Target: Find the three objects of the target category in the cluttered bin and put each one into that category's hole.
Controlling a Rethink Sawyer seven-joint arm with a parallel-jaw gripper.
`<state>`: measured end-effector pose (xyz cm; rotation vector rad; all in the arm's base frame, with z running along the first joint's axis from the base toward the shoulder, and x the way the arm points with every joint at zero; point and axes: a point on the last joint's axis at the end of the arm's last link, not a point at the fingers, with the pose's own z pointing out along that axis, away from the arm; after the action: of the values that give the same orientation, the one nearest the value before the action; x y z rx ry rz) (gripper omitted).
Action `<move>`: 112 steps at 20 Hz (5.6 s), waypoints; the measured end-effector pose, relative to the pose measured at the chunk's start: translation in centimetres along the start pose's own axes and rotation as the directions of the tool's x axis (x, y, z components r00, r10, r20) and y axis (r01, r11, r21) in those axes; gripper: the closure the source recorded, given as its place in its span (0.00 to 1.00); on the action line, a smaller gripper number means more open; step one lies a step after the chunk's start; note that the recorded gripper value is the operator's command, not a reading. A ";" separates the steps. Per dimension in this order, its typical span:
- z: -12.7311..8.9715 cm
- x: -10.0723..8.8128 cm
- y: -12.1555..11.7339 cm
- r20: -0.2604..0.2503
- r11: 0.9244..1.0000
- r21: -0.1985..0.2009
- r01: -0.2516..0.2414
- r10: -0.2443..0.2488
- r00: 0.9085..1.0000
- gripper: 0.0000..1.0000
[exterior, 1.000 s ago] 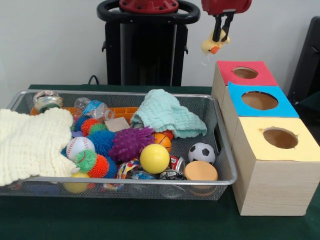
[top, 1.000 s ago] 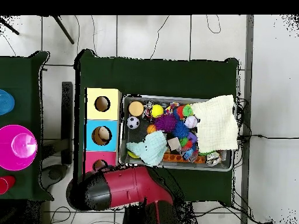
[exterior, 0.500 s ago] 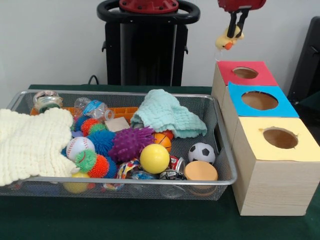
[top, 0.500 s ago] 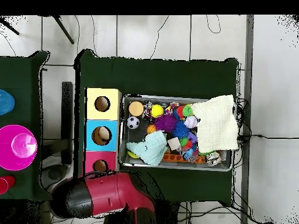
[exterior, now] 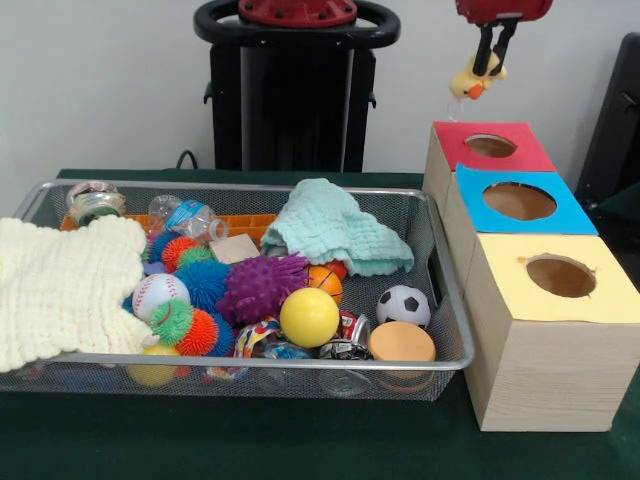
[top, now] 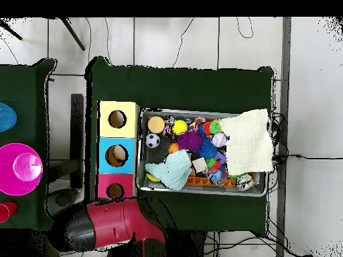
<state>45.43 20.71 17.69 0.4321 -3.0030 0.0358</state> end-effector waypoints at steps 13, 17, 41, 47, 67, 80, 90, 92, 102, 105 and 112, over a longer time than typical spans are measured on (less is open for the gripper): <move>2.1 -1.0 0.2 -0.029 0.999 0.004 -0.036 0.036 0.999 1.00; 2.4 -1.9 0.2 -0.023 0.999 0.009 -0.039 0.039 0.999 1.00; 1.8 -5.6 0.4 0.034 0.998 0.015 -0.064 0.064 0.997 1.00; 2.3 -6.0 0.1 0.062 0.998 0.017 -0.068 0.067 0.996 1.00; 4.0 -6.2 -1.4 0.075 0.995 0.015 -0.094 0.093 0.993 1.00; 4.6 -4.7 -1.6 0.051 0.994 0.010 -0.106 0.105 0.993 1.00; 4.6 -3.5 -0.5 0.064 0.996 0.010 -0.093 0.092 0.994 1.00; 4.7 -3.3 -0.1 0.061 0.996 0.009 -0.088 0.087 0.994 1.00; 4.6 -2.8 2.6 0.058 0.998 0.009 -0.056 0.056 0.997 1.00; 4.6 -2.8 3.0 0.058 0.998 0.009 -0.058 0.057 0.997 1.00; 4.6 -2.7 2.8 0.055 0.997 0.008 -0.070 0.070 0.996 1.00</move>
<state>46.75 24.01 12.84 0.3336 -3.0724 0.0446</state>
